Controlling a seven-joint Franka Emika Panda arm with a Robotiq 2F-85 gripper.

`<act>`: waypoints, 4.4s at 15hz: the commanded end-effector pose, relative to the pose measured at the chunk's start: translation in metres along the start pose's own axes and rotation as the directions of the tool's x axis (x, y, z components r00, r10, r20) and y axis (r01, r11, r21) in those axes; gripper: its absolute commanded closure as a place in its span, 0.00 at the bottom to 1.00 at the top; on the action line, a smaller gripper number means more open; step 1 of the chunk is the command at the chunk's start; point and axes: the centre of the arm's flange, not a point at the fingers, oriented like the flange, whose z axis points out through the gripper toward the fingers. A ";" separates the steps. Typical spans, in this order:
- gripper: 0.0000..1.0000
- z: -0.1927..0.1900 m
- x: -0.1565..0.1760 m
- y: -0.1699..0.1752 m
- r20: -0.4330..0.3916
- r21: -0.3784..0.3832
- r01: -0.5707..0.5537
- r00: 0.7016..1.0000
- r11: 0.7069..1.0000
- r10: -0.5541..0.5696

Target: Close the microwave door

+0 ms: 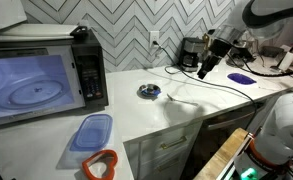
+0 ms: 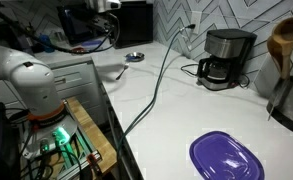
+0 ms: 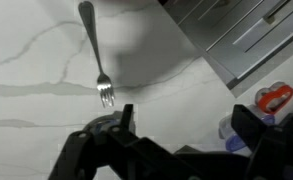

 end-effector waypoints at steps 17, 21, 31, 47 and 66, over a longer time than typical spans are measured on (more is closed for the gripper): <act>0.00 0.017 0.059 -0.156 -0.024 0.089 0.529 0.848 0.844 -0.529; 0.00 0.038 0.103 -0.241 -0.040 0.076 0.690 0.724 0.720 -0.689; 0.00 0.070 0.150 -0.344 -0.333 -0.019 0.808 0.550 0.589 -0.766; 0.35 0.190 0.202 -0.436 -0.568 0.086 0.905 0.389 0.417 -0.725; 1.00 0.259 0.233 -0.493 -0.629 0.138 0.897 0.408 0.421 -0.662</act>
